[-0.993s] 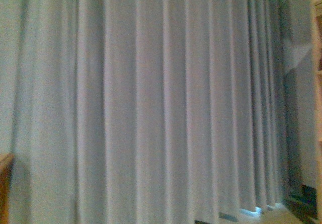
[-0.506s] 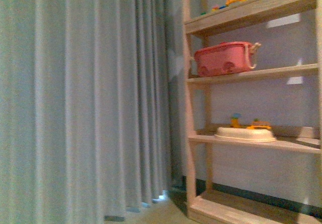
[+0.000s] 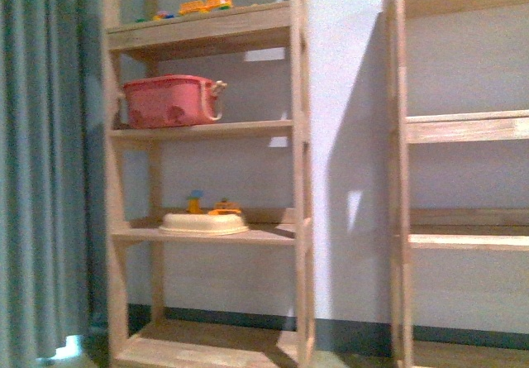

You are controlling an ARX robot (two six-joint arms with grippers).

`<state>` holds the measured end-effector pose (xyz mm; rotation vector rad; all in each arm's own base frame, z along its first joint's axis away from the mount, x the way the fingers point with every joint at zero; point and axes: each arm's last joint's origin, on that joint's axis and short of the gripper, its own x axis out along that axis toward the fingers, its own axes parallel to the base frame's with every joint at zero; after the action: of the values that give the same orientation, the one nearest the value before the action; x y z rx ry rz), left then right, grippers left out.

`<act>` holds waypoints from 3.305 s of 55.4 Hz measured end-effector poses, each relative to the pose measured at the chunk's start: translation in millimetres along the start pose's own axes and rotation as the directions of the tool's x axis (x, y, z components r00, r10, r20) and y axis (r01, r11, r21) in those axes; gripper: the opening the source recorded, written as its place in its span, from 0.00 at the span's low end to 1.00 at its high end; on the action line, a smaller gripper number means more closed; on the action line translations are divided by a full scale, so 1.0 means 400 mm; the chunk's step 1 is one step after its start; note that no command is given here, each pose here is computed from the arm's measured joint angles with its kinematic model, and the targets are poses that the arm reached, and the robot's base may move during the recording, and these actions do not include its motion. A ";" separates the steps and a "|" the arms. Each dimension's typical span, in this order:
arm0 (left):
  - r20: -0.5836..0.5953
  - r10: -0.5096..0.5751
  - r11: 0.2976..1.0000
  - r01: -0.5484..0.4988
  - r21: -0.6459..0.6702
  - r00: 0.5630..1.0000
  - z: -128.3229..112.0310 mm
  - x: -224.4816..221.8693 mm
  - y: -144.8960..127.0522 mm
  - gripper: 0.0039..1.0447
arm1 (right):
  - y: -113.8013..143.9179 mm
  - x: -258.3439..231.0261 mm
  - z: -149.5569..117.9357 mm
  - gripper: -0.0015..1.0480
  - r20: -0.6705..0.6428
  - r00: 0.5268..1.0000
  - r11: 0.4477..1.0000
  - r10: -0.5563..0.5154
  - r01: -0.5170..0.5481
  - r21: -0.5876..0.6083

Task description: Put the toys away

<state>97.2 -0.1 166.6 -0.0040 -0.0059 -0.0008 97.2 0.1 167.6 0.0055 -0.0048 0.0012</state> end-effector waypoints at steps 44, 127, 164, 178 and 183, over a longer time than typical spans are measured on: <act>0.000 -0.002 1.000 0.002 0.000 1.000 0.000 0.000 0.000 0.94 | 0.000 0.000 0.000 0.07 0.000 1.000 1.000 -0.001 0.001 0.000; 0.000 -0.003 1.000 0.003 0.000 1.000 0.000 0.000 0.000 0.94 | 0.000 0.000 0.000 0.07 0.000 1.000 1.000 0.000 0.000 0.000; 0.000 -0.002 1.000 0.002 0.000 1.000 0.000 0.000 0.000 0.94 | 0.000 0.000 0.000 0.07 -0.001 1.000 1.000 -0.004 0.004 0.001; 0.000 -0.001 1.000 0.001 0.000 1.000 0.000 0.000 0.000 0.94 | 0.001 0.005 -0.014 0.07 -0.102 0.978 0.982 -0.185 0.189 0.031; 0.000 -0.001 1.000 0.001 0.000 1.000 0.000 0.000 0.000 0.94 | 0.006 0.005 0.014 0.07 -0.078 0.976 0.978 -0.203 0.206 0.027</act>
<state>97.2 -0.2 166.6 -0.0040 -0.0063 -0.0019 99.3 2.6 173.1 0.0409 0.0707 -0.2050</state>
